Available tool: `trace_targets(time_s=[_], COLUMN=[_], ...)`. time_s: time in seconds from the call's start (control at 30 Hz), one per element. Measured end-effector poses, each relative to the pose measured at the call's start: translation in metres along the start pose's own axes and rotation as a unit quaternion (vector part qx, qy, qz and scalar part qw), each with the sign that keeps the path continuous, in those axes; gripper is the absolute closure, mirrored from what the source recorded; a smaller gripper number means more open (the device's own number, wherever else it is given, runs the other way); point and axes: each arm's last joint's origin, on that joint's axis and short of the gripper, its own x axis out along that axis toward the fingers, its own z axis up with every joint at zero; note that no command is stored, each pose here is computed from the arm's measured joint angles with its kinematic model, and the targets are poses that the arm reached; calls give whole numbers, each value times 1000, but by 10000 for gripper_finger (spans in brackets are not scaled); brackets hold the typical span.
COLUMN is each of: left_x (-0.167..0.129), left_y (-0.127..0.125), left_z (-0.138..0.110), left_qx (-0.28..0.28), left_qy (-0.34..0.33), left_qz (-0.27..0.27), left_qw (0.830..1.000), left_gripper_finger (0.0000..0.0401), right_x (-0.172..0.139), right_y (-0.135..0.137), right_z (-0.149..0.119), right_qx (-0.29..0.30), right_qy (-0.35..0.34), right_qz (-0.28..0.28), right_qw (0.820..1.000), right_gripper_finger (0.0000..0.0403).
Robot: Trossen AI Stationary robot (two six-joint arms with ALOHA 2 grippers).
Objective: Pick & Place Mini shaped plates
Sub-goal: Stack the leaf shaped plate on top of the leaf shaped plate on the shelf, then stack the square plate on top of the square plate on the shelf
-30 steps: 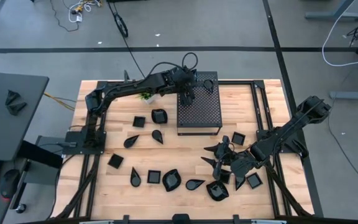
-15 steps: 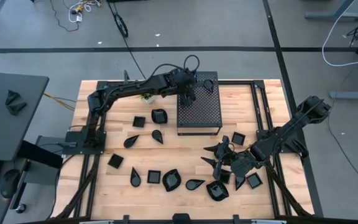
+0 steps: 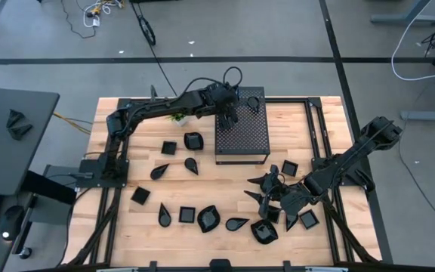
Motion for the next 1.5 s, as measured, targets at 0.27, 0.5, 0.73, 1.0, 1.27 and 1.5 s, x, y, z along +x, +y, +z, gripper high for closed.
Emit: trace_targets(time_s=[0.27,0.5,0.73,1.0,1.27,1.5], left_x=[0,0,0,0,-25,-81], left_y=[0,0,0,1,6,2], left_z=[0,0,0,0,10,26], left_qx=[0,0,1,1,0,15], left_qy=[0,0,0,0,-6,21], left_qz=[0,0,1,1,-8,-37], left_qw=[1000,1000,1000,1000,1000,999], left_gripper_finger=[384,384,349,299,291,294], right_x=[0,0,0,0,0,0], right_y=[0,0,0,0,0,0], right_z=[0,0,0,0,0,0], right_qx=[0,0,0,0,-2,-7], right_qy=[0,0,0,0,1,1], right_qz=[0,0,0,0,0,0], right_qw=[1000,1000,1000,1000,1000,1000], right_gripper_finger=[199,199,199,199,199,199])
